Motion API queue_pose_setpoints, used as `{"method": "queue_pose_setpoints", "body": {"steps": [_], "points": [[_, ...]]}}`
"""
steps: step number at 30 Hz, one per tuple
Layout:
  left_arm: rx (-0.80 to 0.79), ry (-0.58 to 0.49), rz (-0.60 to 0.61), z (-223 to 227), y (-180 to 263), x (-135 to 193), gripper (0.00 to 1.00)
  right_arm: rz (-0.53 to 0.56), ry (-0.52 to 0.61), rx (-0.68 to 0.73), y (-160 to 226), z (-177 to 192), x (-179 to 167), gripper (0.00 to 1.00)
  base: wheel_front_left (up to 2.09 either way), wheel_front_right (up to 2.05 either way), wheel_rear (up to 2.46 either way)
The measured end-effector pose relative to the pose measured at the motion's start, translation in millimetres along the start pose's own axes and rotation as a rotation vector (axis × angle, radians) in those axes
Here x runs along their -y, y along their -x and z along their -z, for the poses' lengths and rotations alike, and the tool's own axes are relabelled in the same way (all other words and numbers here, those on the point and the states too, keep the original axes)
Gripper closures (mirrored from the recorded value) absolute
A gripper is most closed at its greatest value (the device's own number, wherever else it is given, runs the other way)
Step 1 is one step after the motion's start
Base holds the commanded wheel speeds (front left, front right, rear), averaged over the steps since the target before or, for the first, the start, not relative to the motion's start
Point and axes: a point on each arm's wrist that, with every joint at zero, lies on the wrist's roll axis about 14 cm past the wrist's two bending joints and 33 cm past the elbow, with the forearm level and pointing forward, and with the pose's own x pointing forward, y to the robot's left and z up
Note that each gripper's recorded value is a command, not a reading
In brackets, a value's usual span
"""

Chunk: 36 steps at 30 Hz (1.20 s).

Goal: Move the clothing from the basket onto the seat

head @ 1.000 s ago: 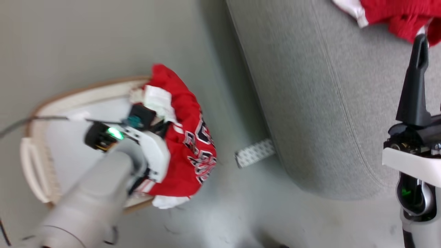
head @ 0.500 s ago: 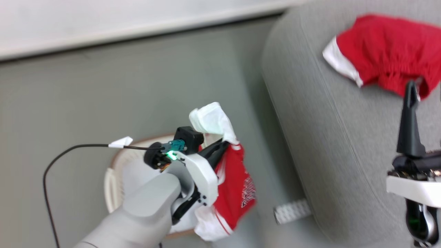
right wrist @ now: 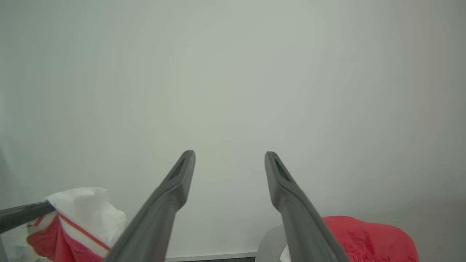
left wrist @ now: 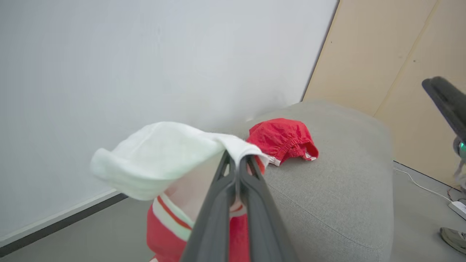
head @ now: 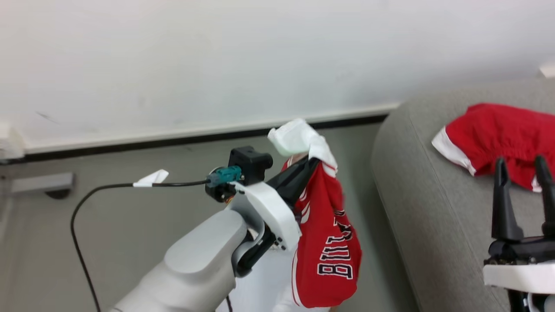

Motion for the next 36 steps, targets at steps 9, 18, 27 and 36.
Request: {"method": "queue_pose_setpoints", "body": {"steps": [9,18,27,36], "points": [[0.197,-0.085,-0.036,-90,9,-1,1.00,-0.088,-0.064,-0.011,4,3,-32,0.00,0.00,0.00,0.00],[0.245,-0.089,-0.060,-110,13,-7,1.00,-0.129,-0.088,-0.047,5,15,-47,0.00,0.00,0.00,0.00],[0.254,-0.096,-0.074,-113,15,-11,1.00,-0.160,-0.084,-0.072,6,21,-55,0.00,0.00,0.00,0.00],[0.252,-0.095,-0.061,-111,16,-3,1.00,-0.362,-0.081,-0.172,7,49,-109,0.00,0.00,0.00,0.00]]}}
